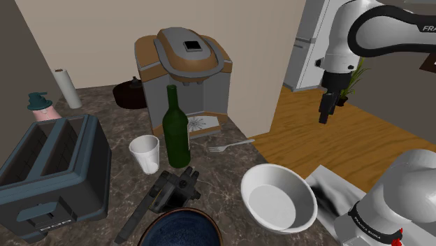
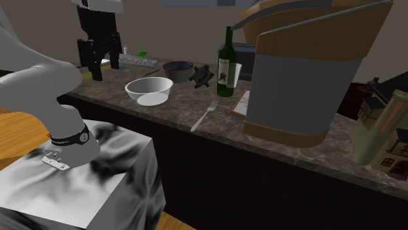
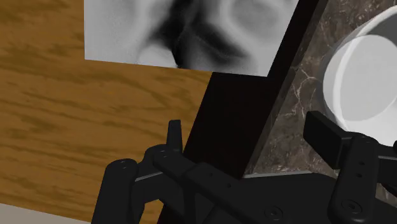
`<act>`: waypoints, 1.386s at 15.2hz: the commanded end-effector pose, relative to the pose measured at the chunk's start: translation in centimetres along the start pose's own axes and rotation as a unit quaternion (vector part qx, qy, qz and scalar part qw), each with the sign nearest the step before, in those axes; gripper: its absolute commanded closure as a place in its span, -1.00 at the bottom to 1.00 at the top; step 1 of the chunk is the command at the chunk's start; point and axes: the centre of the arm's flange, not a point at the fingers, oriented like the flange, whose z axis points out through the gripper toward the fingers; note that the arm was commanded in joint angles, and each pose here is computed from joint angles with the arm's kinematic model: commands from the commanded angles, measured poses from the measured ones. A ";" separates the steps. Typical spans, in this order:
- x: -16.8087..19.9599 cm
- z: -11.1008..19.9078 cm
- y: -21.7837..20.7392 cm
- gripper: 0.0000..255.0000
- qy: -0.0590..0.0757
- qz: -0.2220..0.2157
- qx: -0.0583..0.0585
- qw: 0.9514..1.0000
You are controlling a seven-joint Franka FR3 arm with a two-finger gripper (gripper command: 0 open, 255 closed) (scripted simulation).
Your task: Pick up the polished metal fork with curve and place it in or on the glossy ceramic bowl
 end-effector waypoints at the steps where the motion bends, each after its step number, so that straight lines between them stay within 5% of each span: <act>1: 0.0 0.0 0.0 -1.00 0.000 0.000 0.000 1.000; 6: 5.6 2.4 -1.0 -1.00 0.015 -0.076 -0.008 0.997; 11: 11.1 4.7 -2.8 -1.00 0.029 -0.151 -0.015 0.988; 16: 16.3 6.9 -5.4 -1.00 0.044 -0.226 -0.022 0.973; 21: 21.1 9.0 -8.8 -1.00 0.058 -0.299 -0.030 0.952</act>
